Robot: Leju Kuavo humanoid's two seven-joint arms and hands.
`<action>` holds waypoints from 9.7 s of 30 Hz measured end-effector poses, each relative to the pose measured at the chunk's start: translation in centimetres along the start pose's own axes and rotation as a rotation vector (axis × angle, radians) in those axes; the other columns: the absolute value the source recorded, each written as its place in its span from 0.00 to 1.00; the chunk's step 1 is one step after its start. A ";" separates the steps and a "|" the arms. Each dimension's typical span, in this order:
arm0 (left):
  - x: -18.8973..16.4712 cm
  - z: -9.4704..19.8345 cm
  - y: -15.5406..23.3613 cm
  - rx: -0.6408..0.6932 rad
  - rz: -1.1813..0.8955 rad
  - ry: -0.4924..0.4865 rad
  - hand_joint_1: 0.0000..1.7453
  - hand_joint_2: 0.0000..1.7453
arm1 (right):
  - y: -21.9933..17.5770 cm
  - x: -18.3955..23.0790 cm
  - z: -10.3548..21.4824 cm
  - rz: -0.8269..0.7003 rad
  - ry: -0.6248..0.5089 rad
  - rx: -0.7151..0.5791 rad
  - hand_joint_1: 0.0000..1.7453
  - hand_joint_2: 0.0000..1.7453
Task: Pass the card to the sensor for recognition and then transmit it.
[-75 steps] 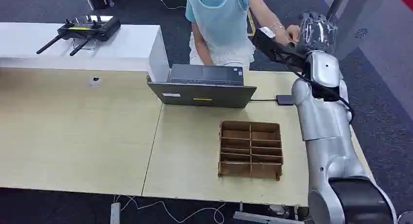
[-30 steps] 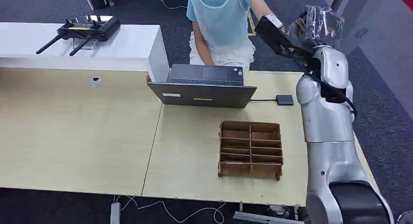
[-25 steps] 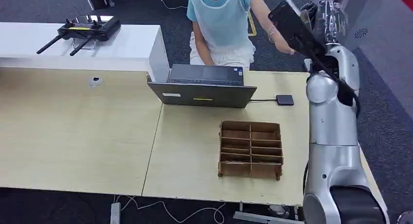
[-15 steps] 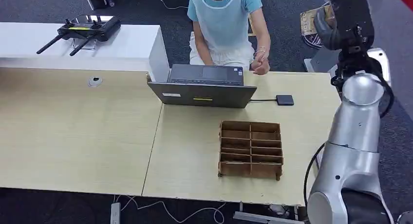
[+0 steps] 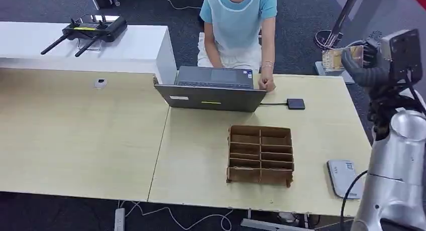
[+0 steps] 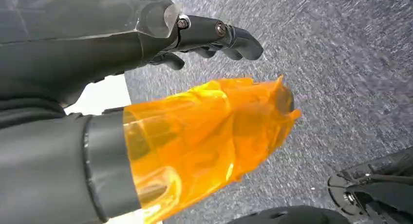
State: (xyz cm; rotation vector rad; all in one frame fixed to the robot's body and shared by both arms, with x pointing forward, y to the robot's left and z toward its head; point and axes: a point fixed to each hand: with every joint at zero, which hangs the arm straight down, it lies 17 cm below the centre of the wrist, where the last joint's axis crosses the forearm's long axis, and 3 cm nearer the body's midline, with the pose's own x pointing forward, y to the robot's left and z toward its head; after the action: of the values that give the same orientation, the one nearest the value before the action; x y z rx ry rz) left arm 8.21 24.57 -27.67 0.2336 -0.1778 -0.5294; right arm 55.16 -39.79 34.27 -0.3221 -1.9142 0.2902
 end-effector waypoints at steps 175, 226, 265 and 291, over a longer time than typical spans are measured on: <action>-0.2 -0.1 0.3 0.005 -0.038 0.011 0.00 0.00 | -0.2 -25.5 30.6 0.180 0.771 -0.314 1.00 1.00; 0.4 -0.1 0.6 0.013 -0.088 -0.015 0.00 0.00 | -1.3 -1.3 5.3 0.703 0.181 -0.280 1.00 1.00; 1.8 0.1 -0.2 -0.024 -0.231 -0.095 0.00 0.00 | 18.3 7.9 -12.2 1.166 -0.051 0.201 1.00 1.00; 1.6 0.1 -0.4 -0.027 -0.286 -0.090 0.00 0.00 | 18.1 5.3 -12.4 1.225 0.016 0.205 0.00 1.00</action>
State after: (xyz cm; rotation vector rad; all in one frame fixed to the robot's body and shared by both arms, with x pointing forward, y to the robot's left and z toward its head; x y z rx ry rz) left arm 9.39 23.37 -27.50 0.2095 -0.2264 -0.8267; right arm 66.44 -20.38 36.89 -1.3241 -1.4297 1.2538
